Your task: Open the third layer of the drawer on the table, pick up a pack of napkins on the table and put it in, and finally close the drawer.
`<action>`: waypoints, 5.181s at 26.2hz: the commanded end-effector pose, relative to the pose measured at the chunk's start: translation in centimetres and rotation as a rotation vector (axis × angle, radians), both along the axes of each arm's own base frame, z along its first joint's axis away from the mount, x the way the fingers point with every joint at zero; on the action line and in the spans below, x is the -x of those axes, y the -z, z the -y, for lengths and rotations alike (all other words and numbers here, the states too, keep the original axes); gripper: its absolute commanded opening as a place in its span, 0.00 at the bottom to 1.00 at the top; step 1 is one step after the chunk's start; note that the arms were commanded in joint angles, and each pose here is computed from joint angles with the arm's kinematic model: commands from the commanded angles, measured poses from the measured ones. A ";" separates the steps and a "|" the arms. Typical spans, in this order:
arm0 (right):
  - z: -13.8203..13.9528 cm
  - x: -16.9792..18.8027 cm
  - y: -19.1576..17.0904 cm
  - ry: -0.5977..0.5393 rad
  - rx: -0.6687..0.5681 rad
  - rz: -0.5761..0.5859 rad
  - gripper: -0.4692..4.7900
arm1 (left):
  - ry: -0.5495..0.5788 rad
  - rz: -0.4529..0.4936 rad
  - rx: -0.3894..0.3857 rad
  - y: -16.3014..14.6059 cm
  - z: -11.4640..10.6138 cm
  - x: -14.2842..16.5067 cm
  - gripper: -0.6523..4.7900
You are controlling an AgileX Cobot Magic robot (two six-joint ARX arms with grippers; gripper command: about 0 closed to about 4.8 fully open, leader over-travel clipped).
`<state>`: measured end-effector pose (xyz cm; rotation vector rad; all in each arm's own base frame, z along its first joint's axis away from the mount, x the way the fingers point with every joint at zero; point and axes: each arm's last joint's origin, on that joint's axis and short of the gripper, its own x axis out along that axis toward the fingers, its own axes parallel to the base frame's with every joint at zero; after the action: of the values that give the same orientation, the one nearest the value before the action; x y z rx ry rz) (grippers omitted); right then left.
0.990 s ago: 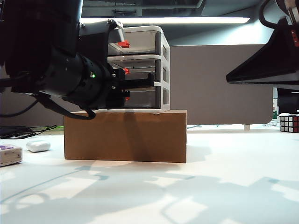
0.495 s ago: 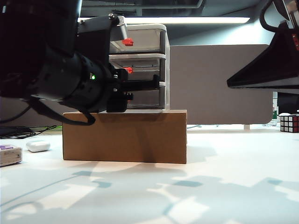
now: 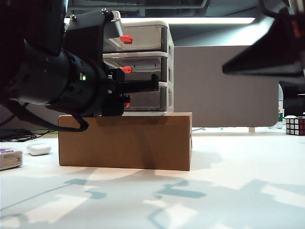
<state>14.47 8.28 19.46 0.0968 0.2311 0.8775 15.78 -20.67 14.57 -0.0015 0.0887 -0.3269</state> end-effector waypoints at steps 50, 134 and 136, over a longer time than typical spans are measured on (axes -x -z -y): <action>-7.1 -8.9 -4.2 -0.274 -0.055 0.042 0.08 | -0.010 -0.001 0.007 -1.1 0.8 -1.5 0.27; -8.3 -11.6 -3.3 -0.149 -0.030 0.030 0.08 | 0.105 0.029 -0.153 -2.7 -0.5 15.0 0.40; -8.3 -11.5 -3.3 -0.172 -0.033 0.026 0.08 | 0.117 -0.007 -0.122 -4.2 -2.5 14.8 0.39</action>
<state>25.98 16.54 22.37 0.0949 0.2222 1.0328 0.82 -19.07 18.61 0.1160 0.0919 -0.4420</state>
